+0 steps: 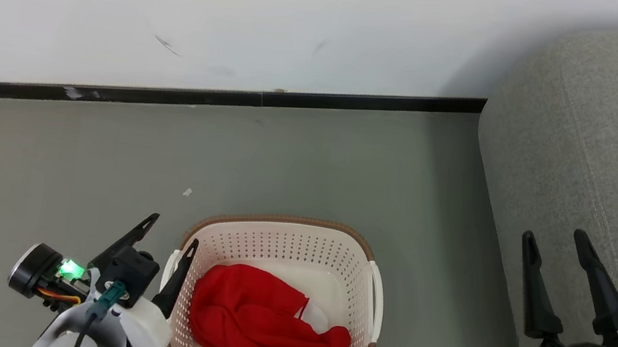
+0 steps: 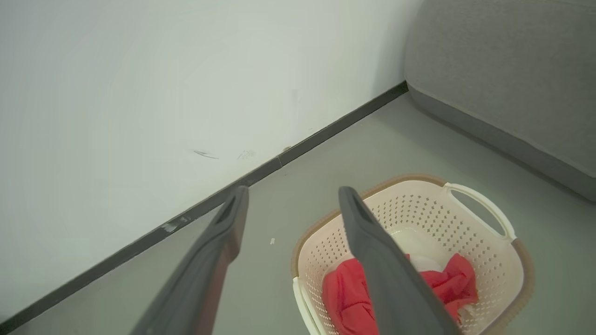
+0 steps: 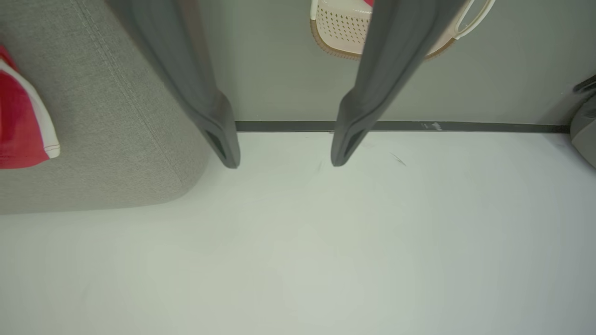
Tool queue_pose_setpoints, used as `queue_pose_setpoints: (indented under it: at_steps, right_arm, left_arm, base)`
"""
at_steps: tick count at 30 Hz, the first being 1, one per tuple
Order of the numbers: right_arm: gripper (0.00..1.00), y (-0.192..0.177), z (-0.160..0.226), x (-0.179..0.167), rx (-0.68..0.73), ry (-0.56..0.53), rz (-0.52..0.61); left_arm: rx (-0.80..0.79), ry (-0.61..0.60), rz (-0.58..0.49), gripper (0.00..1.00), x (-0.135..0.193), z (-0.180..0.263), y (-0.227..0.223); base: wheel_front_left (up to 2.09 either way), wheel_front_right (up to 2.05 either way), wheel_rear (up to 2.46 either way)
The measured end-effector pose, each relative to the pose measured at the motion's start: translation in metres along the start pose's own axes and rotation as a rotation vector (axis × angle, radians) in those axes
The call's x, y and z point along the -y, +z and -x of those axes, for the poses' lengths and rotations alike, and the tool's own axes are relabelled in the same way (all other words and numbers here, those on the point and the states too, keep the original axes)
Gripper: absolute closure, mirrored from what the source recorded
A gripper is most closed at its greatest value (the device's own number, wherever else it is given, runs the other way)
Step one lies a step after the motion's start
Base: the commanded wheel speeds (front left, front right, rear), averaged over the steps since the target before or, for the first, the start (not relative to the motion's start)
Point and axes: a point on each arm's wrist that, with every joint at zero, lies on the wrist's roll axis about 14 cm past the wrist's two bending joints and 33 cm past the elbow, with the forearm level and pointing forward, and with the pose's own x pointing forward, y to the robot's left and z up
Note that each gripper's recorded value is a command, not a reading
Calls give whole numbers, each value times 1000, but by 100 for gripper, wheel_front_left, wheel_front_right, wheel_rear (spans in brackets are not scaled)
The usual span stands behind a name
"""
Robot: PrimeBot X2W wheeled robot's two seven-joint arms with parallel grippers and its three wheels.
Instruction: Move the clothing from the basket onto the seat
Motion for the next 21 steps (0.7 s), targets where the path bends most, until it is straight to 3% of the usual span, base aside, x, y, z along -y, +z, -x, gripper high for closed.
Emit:
queue_pose_setpoints:
  at_steps: [21]
  right_arm:
    - [0, -22, -25, 42, -30, -113, 52]
  left_arm:
    - [-268, -419, -152, 0, 92, -43, -90]
  base:
    - [0, 0, 0]
